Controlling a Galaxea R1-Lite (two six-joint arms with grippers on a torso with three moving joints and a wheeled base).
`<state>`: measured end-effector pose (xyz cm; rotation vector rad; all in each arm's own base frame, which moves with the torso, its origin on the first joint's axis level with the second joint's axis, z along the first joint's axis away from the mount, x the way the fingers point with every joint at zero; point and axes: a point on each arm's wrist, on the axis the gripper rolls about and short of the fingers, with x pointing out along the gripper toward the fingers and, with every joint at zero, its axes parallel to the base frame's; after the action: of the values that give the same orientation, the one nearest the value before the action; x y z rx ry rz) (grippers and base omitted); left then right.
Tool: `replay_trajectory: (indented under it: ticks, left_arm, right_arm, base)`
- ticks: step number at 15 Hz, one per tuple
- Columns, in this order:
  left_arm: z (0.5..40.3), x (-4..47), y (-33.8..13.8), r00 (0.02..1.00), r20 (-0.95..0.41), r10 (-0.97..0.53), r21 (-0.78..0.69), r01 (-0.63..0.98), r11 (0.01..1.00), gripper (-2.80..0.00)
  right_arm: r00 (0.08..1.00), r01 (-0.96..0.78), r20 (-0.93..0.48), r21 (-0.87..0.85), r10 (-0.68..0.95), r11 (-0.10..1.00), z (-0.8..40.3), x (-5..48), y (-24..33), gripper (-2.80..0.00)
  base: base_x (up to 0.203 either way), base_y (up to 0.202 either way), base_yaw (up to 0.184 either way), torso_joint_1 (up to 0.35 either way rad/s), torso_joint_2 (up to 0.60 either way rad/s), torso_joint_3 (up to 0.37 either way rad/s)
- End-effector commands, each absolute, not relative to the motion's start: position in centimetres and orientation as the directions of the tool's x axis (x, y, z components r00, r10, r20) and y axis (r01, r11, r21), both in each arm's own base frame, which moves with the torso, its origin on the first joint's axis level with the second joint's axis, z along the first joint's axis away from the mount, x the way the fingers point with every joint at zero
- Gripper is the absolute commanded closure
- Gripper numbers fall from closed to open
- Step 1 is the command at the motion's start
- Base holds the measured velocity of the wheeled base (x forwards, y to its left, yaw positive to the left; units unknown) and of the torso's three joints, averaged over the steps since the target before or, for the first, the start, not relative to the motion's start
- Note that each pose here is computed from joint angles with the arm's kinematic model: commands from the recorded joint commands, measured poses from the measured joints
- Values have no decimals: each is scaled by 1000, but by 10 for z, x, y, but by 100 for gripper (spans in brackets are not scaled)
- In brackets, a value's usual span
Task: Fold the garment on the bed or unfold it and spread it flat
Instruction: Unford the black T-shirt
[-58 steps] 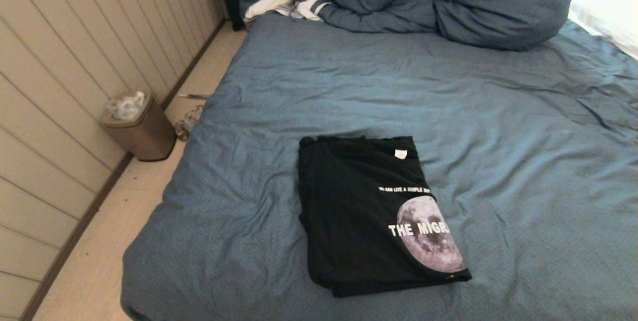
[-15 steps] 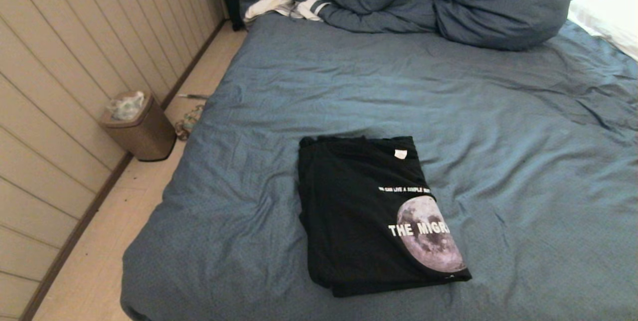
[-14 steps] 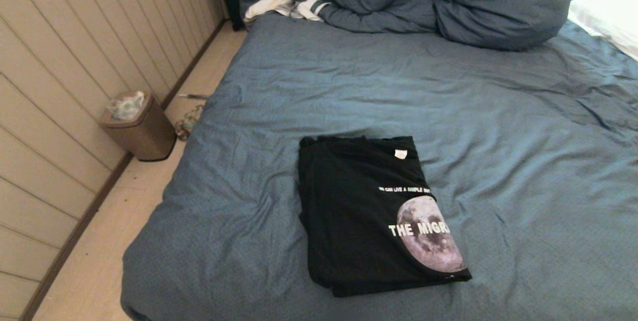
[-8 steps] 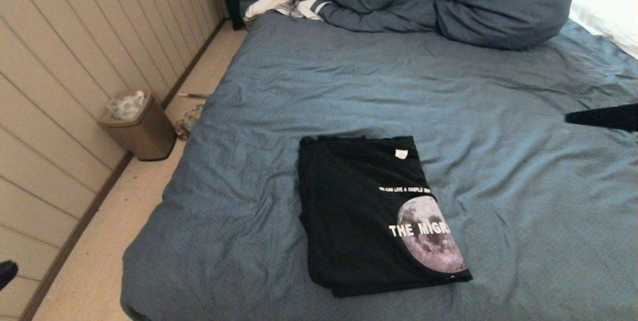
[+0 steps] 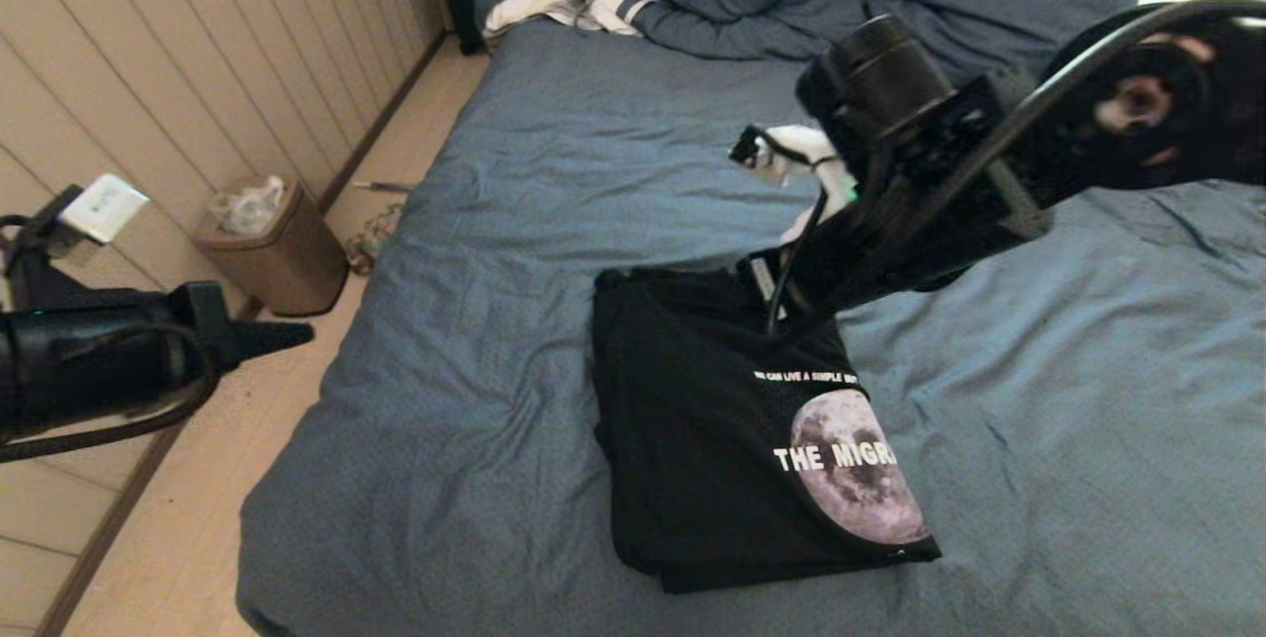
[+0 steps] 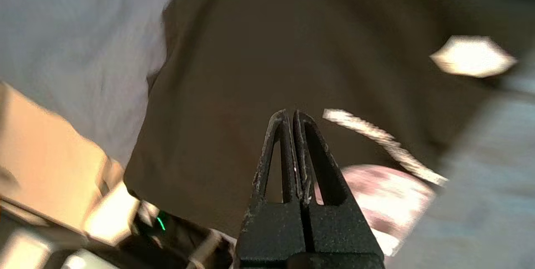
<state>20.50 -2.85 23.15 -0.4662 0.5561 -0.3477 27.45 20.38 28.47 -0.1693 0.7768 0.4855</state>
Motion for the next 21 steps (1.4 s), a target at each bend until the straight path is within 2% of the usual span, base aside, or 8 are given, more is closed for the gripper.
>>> replay_trajectory:
  ticks: [1,4,5,6,9,19,20,21]
  left_arm:
    - [210,233,-37,713,-466,-524,-604,177,777,0]
    - [203,229,-33,704,-475,-528,-621,156,768,0]
    - [201,228,-33,707,-470,-528,-622,160,767,0]
    - [199,228,-33,716,-456,-529,-621,169,765,0]
    - [198,228,-33,741,-414,-529,-643,173,746,0]
    - [194,228,-33,731,-428,-532,-649,161,744,0]
    - [193,228,-33,729,-429,-533,-649,161,743,0]
    - [193,229,-33,729,-430,-533,-650,160,743,0]
  right_arm:
    - [548,-527,-778,-37,306,849,246,286,250,0]
    - [566,-561,-786,-144,250,815,228,276,281,0]
    - [583,-563,-773,-161,251,811,226,275,287,-47]
    - [591,-574,-761,-165,267,802,224,272,294,-280]
    - [590,-589,-767,-196,252,784,215,270,305,-280]
    - [647,-566,-738,-295,193,770,178,281,333,-280]
    - [651,-561,-735,-299,188,772,178,282,333,-208]
    - [659,-556,-729,-307,184,773,179,282,333,0]
  base:
    - [0,0,0,0,0,0]
    - [0,0,0,0,0,0]
    - [0,0,0,0,0,0]
    - [0,0,0,0,0,0]
    - [0,0,0,0,0,0]
    - [0,0,0,0,0,0]
    - [0,0,0,0,0,0]
    - [0,0,0,0,0,0]
